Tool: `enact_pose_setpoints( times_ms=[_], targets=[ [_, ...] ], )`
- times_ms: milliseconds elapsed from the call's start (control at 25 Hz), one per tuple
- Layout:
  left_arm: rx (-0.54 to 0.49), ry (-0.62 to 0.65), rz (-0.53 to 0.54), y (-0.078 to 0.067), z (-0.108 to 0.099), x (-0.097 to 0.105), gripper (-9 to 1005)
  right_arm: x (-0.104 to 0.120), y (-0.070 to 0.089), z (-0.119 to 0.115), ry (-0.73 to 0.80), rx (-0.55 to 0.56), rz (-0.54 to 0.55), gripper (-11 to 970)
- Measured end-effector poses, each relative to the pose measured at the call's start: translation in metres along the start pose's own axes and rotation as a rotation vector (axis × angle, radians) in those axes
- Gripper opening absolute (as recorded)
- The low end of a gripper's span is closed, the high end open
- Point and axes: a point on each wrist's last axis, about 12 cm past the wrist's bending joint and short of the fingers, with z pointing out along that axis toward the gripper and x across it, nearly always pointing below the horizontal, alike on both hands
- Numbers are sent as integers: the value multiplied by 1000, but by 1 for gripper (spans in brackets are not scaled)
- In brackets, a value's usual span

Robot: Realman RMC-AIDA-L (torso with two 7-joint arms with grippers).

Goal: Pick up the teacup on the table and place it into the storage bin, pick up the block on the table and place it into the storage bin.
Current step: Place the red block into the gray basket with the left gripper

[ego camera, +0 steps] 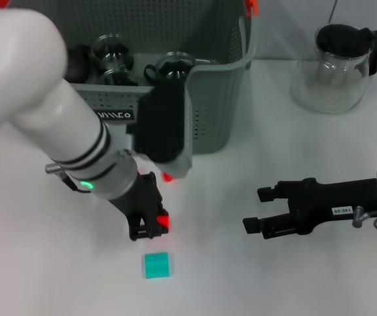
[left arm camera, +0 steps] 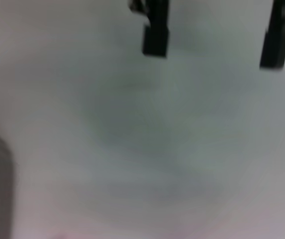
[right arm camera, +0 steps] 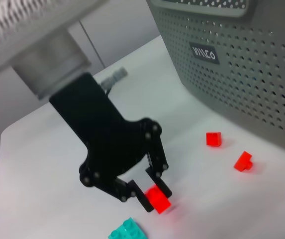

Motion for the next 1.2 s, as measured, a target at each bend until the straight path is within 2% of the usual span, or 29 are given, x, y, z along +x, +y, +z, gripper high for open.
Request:
enact_pose_setpoints(
  times_ms=[80, 240, 400, 480, 560, 680, 800, 880, 1000, 1160, 1200],
  targets=[
    [1, -36, -35, 2, -8, 3, 192, 0, 0, 0, -2, 1, 0, 947],
    [30, -159, -122, 4, -30, 8, 197, 0, -1, -1, -2, 3, -1, 947],
    [65, -506, -226, 5, -80, 17, 201, 2, -1, -2, -3, 5, 3, 947],
    [6, -753, -284, 12, -113, 28, 203, 2, -1, -2, -5, 6, 6, 947],
    [-78, -895, -324, 22, -135, 37, 206, 3, -1, -3, -6, 6, 7, 946],
    [-224, -965, -413, 44, -150, 46, 209, 3, 0, -2, -7, 5, 8, 946],
    [-349, -979, -548, 71, -150, 54, 213, 2, 0, 0, -6, 1, 5, 946],
    [-391, -987, -616, 85, -146, 59, 215, 1, 1, 1, -6, -2, 3, 946],
    [-395, -983, -679, 99, -141, 64, 218, 1, 2, 2, -5, -6, 1, 946],
    [-409, -978, -705, 105, -141, 66, 223, 2, 2, 2, -4, -10, 3, 946],
    [-416, -978, -703, 105, -142, 67, 306, 2, 2, 2, -4, -10, 3, 946]
  ],
)
